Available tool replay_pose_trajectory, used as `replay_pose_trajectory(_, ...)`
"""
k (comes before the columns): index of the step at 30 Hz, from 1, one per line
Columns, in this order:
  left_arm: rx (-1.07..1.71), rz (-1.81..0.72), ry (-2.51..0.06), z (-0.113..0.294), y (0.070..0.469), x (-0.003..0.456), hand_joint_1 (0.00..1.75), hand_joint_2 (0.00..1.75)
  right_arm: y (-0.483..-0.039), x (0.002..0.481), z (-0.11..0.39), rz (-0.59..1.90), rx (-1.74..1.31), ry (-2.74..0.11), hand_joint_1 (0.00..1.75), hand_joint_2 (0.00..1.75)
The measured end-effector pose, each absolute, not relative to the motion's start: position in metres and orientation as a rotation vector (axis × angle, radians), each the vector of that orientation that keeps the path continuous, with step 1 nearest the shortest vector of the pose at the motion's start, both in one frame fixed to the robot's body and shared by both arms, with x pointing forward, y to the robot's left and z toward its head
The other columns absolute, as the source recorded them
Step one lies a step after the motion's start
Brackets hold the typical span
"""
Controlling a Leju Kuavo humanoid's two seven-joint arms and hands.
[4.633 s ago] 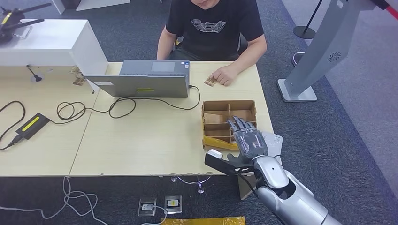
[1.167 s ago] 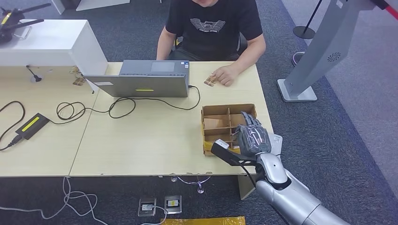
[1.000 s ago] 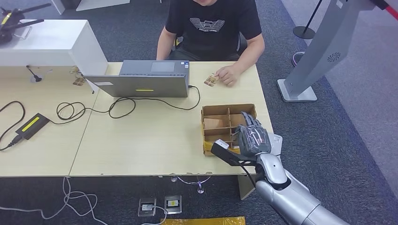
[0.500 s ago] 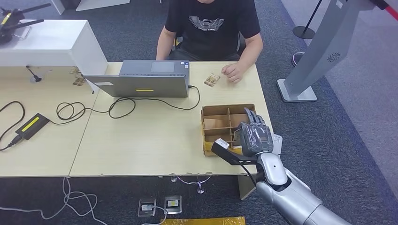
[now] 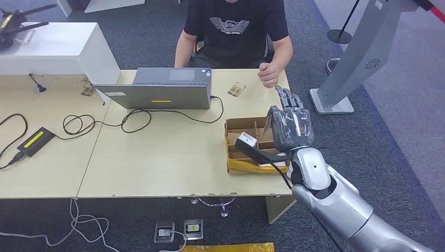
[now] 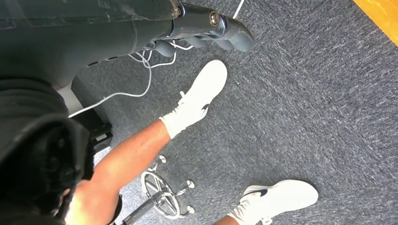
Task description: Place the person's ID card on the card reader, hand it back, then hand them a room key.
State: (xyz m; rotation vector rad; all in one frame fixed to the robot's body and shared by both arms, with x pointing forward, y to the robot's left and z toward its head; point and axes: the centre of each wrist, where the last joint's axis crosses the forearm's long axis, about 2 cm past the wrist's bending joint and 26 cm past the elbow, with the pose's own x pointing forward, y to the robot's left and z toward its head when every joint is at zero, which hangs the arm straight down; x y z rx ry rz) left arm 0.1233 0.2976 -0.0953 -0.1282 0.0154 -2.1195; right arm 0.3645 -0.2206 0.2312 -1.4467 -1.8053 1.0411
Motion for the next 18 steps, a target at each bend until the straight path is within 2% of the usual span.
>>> replay_pose_trajectory(11,-0.125,-2.120,0.016,-0.095,0.297,0.125,0.00,0.00,-0.220,0.364,0.247,0.976,-1.438,-1.906,1.75,1.75)
replay_pose_trajectory(18,0.030,-2.148,-0.011,-0.095,0.280,0.126,0.00,0.00,-0.223,0.369,0.250,0.901,-1.474,-2.018,1.75,1.75)
